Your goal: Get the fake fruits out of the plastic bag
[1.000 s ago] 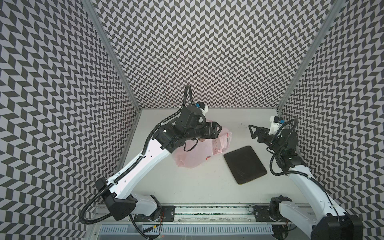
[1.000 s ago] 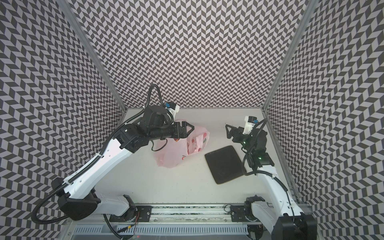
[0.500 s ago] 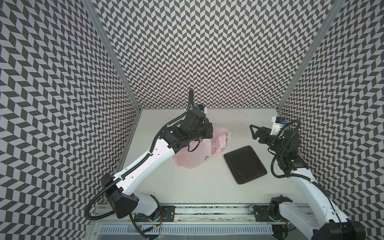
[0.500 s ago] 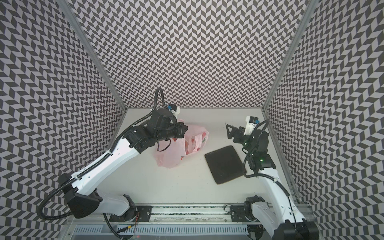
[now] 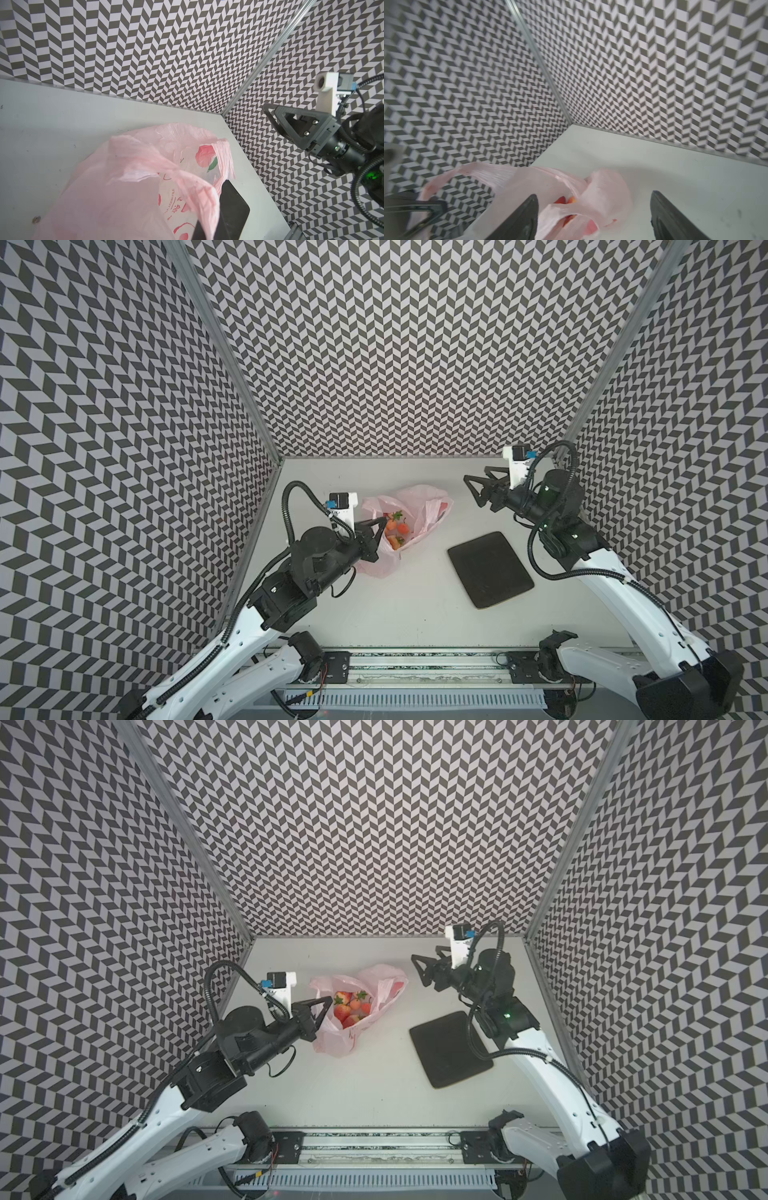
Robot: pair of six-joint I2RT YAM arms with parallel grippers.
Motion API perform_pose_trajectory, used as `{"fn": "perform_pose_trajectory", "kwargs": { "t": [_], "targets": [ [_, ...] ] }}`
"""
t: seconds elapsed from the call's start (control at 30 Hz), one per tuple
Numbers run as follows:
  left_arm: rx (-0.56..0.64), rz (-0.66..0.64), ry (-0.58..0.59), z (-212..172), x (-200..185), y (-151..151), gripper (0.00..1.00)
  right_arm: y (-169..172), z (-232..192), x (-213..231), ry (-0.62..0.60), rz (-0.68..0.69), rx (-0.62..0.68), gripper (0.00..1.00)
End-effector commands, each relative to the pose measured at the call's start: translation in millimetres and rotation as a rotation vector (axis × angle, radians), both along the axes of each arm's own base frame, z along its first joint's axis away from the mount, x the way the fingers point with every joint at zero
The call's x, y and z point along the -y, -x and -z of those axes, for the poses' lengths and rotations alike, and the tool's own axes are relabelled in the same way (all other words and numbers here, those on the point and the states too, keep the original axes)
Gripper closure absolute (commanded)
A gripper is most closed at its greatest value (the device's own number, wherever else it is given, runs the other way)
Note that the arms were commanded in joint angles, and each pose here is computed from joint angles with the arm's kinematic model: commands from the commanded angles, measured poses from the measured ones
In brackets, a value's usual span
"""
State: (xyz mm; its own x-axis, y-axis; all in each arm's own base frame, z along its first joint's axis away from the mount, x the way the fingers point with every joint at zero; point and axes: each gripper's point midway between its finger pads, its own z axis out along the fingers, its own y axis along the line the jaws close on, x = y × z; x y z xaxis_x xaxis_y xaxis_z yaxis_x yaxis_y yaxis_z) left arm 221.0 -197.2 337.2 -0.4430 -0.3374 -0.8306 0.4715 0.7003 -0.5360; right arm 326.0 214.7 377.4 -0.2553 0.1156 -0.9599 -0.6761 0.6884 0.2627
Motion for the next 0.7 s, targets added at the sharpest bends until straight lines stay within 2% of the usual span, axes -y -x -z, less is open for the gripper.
{"fn": "perform_pose_trajectory", "kwargs": {
  "t": [0.0,0.1,0.23,0.4,0.67],
  "targets": [
    [0.084,0.078,0.035,-5.9,4.4,14.4,1.00,29.5,-7.0,-40.0,0.153,-0.173,0.141,0.22],
    [0.106,0.109,0.039,2.3,2.5,23.9,1.00,42.8,3.0,-57.6,0.343,-0.201,0.273,0.24],
    [0.114,0.124,0.039,9.9,-0.2,29.6,1.00,46.3,23.3,-58.3,0.606,-0.198,0.434,0.28],
    [0.098,0.152,0.025,19.9,3.4,32.9,1.00,42.6,50.0,-49.1,0.930,-0.191,0.634,0.22],
    [0.110,0.152,0.024,18.0,2.4,33.5,1.00,36.0,53.8,-44.6,1.074,-0.174,0.760,0.20]
  ]
}}
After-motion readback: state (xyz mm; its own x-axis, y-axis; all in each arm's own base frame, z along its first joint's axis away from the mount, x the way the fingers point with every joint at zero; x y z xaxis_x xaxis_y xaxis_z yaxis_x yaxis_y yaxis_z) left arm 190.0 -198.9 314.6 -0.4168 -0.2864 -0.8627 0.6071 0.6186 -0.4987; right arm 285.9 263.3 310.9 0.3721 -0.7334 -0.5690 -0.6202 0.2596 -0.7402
